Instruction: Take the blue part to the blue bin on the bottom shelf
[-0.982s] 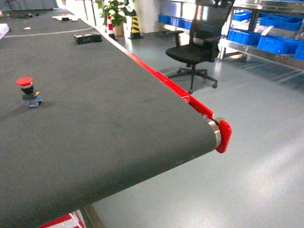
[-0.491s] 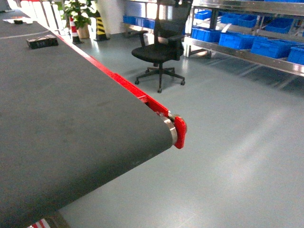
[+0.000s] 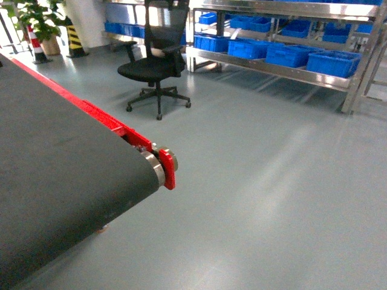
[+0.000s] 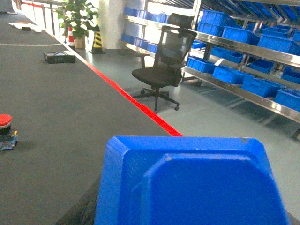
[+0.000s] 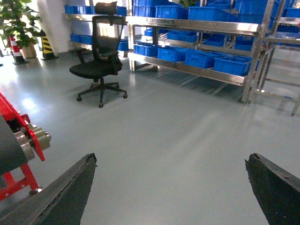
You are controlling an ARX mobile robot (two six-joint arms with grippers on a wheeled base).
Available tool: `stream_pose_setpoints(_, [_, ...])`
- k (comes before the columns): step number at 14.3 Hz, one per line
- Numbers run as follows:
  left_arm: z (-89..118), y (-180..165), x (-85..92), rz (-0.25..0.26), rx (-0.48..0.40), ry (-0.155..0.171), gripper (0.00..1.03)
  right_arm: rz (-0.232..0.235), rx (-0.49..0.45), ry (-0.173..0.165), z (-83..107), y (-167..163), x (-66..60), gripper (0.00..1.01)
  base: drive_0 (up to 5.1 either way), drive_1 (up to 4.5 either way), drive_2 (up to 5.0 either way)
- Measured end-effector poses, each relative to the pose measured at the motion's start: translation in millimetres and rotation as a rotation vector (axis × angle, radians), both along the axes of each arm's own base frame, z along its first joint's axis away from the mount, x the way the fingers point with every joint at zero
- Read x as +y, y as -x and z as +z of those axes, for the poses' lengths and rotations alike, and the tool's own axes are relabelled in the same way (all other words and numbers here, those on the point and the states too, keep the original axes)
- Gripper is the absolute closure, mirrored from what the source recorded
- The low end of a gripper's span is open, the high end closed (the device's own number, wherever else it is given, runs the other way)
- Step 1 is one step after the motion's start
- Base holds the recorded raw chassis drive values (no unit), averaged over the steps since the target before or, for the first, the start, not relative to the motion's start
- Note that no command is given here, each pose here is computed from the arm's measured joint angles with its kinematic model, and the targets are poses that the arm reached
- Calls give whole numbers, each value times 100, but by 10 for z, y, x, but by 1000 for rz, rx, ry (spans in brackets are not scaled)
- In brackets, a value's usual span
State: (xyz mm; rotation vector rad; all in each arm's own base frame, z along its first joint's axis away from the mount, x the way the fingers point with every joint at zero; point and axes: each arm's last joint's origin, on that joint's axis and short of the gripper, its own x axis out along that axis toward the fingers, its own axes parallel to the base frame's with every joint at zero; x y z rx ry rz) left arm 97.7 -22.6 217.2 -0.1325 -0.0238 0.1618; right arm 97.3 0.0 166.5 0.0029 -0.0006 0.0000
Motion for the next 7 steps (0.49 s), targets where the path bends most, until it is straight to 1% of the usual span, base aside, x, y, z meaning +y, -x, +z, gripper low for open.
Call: stream_pose_setpoints(7, [0, 0, 0, 0, 0, 0, 59, 0, 0, 0, 0, 0, 0, 3, -163, -163, -163])
